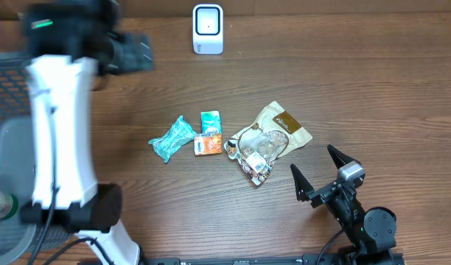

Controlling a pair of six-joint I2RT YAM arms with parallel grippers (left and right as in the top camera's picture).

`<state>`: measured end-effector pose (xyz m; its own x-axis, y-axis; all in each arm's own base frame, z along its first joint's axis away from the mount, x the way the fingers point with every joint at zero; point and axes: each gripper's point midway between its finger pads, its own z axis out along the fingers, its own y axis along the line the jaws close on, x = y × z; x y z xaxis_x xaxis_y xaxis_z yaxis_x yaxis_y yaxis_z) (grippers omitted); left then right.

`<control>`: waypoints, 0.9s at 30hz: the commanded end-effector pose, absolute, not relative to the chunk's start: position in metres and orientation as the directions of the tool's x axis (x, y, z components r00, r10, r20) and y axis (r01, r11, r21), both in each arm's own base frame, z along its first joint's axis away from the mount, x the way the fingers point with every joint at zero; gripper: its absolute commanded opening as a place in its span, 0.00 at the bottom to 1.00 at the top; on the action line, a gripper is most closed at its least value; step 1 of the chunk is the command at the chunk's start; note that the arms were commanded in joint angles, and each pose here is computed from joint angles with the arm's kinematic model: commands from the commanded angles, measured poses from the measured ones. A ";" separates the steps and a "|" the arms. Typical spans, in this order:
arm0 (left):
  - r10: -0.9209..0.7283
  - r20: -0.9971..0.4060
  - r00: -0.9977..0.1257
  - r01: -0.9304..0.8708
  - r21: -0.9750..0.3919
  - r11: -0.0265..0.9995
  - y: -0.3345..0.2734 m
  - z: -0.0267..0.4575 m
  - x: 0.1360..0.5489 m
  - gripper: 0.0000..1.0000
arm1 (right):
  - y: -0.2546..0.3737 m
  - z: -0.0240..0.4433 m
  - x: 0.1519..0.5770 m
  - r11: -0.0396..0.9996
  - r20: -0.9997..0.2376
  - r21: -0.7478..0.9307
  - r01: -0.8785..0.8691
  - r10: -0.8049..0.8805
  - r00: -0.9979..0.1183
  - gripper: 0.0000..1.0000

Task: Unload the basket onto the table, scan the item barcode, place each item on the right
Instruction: 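Lift the wipes pack out of the basket and set it on the table, then move the left gripper back into the basket over the brown jar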

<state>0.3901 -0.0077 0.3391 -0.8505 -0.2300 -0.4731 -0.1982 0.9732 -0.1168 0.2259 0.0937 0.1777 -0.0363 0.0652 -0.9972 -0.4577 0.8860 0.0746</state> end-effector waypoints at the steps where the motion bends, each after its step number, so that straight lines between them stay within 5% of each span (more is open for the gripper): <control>1: -0.157 -0.634 -0.757 -0.089 -0.137 0.987 0.001 0.404 0.362 1.00 | 0.094 0.176 0.226 0.885 -0.997 0.077 -0.459 0.069 -0.035 1.00; 5: -0.297 -0.713 -0.635 -0.325 -0.103 0.940 0.062 0.436 0.325 1.00 | 0.094 0.176 0.226 0.885 -0.997 0.077 -0.460 0.069 -0.035 1.00; 10: -0.542 -0.695 -0.473 -0.622 -0.172 0.764 0.139 0.436 0.274 1.00 | 0.094 0.176 0.226 0.885 -0.997 0.077 -0.459 0.069 -0.035 1.00; 17: -0.797 -0.461 -0.391 -0.868 -0.102 0.485 0.212 0.347 0.213 0.98 | 0.094 0.176 0.226 0.885 -0.997 0.077 -0.459 0.069 -0.035 1.00; 27: -0.861 -0.376 -0.342 -0.916 -0.070 0.394 0.261 0.248 0.219 0.99 | 0.094 0.176 0.226 0.885 -0.997 0.077 -0.459 0.069 -0.035 1.00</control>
<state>0.2244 0.2586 0.2614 -0.3527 -0.8542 -0.3819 -0.9049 0.4153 -0.0932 0.2259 0.0937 0.1777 -0.0363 0.0652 -0.9972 -0.4577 0.8860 0.0746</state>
